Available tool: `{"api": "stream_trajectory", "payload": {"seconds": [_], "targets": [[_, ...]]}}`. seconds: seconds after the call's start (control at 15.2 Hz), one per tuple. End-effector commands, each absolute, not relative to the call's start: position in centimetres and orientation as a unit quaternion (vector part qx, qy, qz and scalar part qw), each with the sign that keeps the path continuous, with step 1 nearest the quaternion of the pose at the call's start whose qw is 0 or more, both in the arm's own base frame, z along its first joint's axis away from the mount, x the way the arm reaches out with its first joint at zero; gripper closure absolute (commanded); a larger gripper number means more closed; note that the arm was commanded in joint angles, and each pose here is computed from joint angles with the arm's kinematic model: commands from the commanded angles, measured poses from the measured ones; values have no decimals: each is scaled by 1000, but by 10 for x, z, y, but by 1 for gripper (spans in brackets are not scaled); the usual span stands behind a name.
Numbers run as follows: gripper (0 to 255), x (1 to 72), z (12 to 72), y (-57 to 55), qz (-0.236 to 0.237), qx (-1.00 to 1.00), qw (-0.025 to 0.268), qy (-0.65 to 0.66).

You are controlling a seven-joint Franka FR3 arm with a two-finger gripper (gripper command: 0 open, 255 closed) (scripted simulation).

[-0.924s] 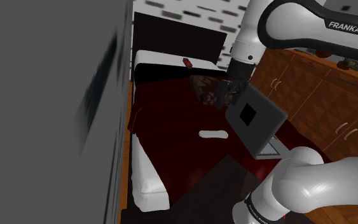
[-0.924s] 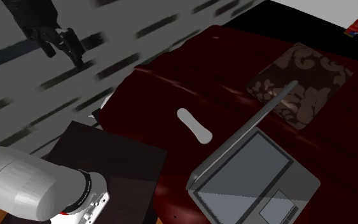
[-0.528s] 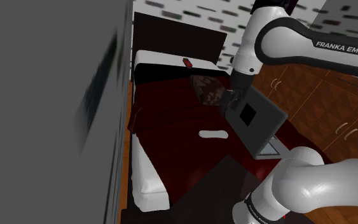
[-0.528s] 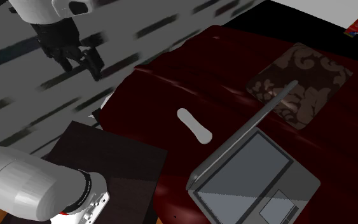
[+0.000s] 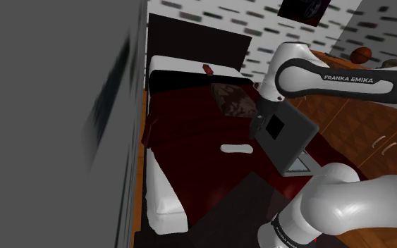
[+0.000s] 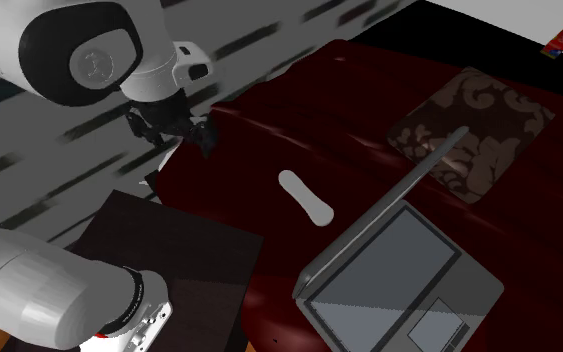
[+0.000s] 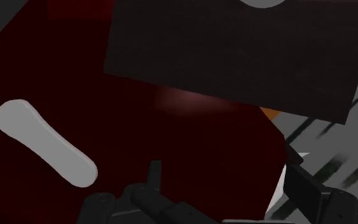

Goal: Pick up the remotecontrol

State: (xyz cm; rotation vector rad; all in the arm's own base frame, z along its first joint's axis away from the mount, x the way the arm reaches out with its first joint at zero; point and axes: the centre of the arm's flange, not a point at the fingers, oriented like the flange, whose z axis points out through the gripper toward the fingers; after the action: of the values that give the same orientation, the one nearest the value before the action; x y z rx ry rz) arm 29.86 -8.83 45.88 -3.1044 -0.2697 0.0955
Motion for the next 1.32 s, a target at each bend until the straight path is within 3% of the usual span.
{"api": "stream_trajectory", "payload": {"seconds": [0.0,1.25], "targets": [[0,301,443,-105,28,-993,11,-113],[0,370,268,-264,9,-943,4,-334]]}}
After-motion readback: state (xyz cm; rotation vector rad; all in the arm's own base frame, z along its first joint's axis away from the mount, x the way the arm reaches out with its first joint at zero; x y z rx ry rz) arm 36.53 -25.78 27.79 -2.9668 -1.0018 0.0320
